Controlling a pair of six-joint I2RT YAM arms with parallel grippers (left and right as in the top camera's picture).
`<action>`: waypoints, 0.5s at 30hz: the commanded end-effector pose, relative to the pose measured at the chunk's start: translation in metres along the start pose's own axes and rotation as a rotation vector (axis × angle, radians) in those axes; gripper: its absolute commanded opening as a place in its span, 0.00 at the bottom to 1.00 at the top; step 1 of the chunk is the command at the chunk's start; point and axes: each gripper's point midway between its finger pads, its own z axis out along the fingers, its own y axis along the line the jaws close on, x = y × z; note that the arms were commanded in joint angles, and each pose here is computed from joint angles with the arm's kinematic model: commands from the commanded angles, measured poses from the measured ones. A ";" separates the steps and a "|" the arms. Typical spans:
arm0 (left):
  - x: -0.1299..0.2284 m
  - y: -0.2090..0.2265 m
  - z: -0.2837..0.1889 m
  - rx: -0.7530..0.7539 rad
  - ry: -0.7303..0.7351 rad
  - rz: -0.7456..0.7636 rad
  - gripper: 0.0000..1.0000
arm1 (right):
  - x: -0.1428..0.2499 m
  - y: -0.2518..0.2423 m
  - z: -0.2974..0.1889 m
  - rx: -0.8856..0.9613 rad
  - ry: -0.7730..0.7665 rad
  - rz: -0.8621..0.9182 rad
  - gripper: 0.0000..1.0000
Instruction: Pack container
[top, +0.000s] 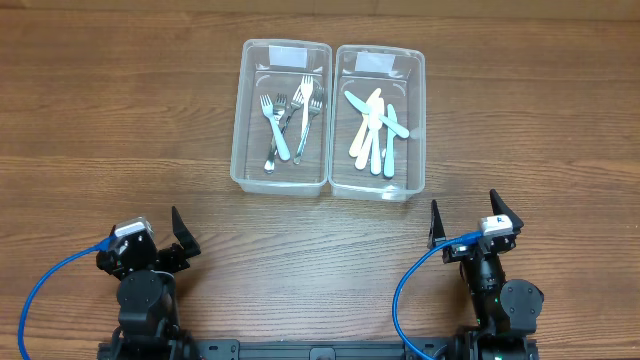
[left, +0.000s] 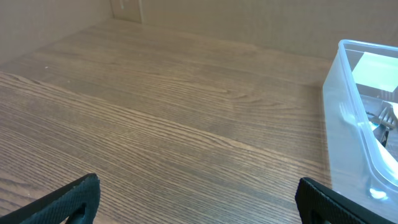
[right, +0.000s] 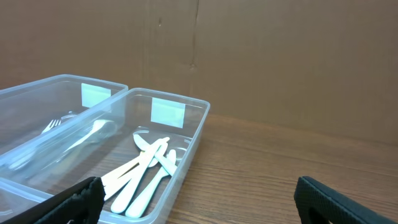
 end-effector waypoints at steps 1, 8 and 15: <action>-0.001 0.002 0.000 -0.011 -0.012 -0.023 1.00 | 0.004 -0.009 0.000 0.054 0.004 0.057 1.00; -0.001 0.002 0.000 -0.011 -0.012 -0.022 1.00 | 0.011 -0.051 -0.008 0.311 0.001 0.311 1.00; -0.001 0.002 0.000 -0.011 -0.012 -0.022 1.00 | 0.011 -0.051 -0.007 0.306 0.003 0.298 1.00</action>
